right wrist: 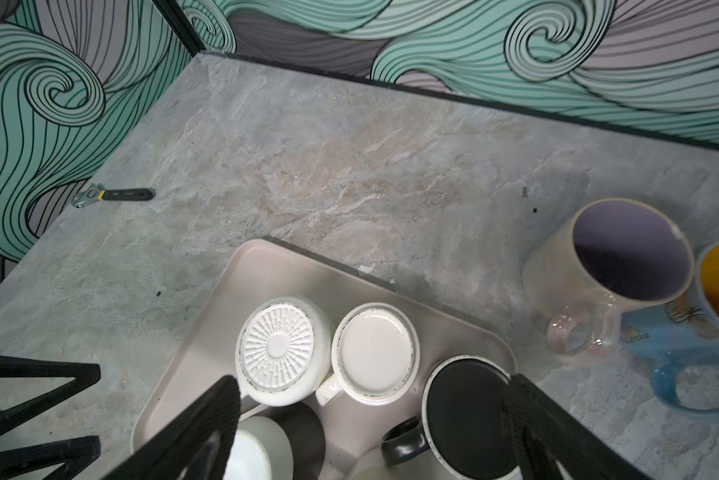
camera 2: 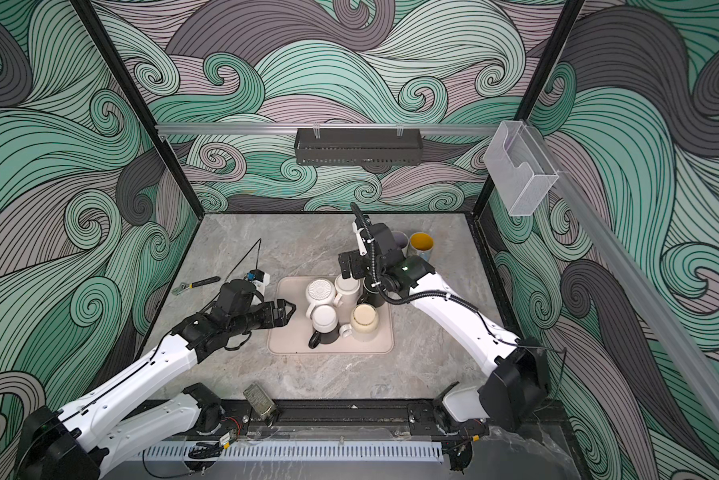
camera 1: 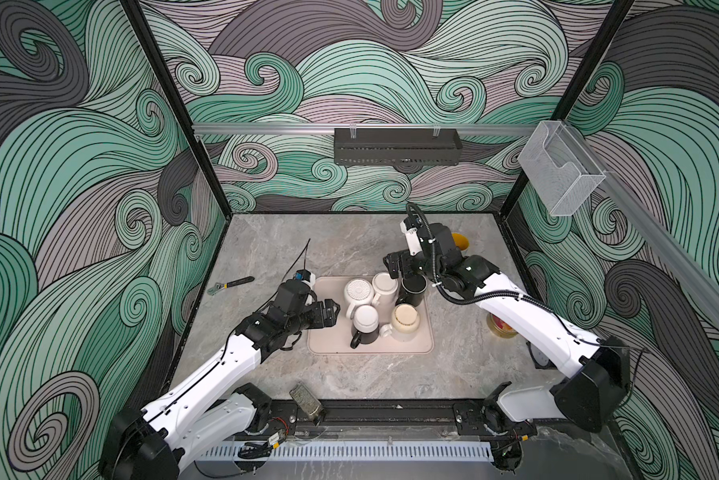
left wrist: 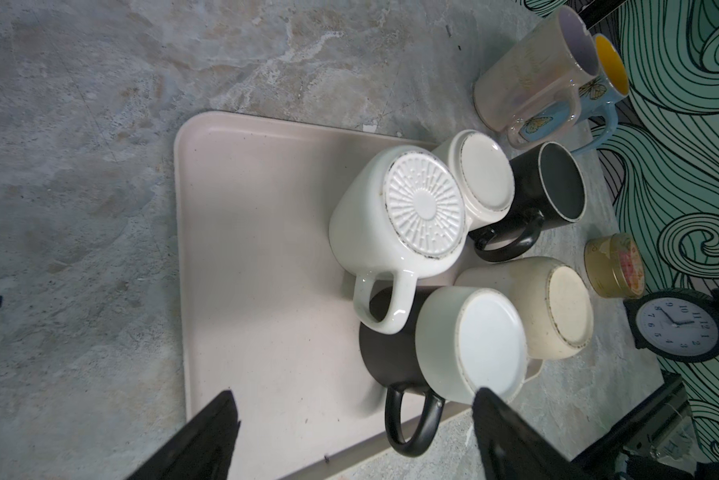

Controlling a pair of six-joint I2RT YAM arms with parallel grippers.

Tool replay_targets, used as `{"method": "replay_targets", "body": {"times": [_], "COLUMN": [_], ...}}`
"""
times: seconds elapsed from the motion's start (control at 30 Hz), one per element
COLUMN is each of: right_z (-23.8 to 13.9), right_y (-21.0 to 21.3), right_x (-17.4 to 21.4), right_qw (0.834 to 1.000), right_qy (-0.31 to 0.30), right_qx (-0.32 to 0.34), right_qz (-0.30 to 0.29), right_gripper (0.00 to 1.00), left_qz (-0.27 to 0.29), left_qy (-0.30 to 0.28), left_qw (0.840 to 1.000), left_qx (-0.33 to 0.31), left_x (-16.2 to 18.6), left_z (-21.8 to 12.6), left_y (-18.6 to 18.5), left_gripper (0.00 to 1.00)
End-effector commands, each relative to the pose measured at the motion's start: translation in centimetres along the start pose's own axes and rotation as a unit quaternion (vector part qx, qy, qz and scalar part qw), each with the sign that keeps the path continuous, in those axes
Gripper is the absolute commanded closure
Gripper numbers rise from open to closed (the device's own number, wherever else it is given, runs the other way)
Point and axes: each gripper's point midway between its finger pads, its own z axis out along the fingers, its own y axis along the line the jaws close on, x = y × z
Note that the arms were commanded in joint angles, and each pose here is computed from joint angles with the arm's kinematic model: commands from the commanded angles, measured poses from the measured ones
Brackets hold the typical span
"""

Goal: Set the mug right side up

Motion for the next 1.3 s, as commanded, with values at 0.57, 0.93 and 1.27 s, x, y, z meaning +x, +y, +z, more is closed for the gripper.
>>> {"method": "replay_targets", "body": {"times": [0.57, 0.93, 1.27], "right_z": [-1.0, -1.1, -0.8], "right_y": [1.7, 1.0, -0.1], "right_x": [4.8, 7.1, 6.2], "right_qw": [0.996, 0.993, 0.995], "right_qy": [0.068, 0.096, 0.081], "right_qx": [-0.024, -0.001, 0.031], "right_qz": [0.052, 0.065, 0.048], "right_gripper": [0.01, 0.10, 0.09], "left_qz": [0.036, 0.093, 0.159], "left_qy": [0.023, 0.056, 0.106], "left_qw": [0.999, 0.994, 0.981], "left_qx": [-0.006, 0.003, 0.014], "left_x": [1.7, 5.2, 7.6], "left_z": [-1.0, -0.8, 2.2], "left_y": [-0.8, -3.2, -5.5], "left_gripper": [0.15, 0.20, 0.43]}}
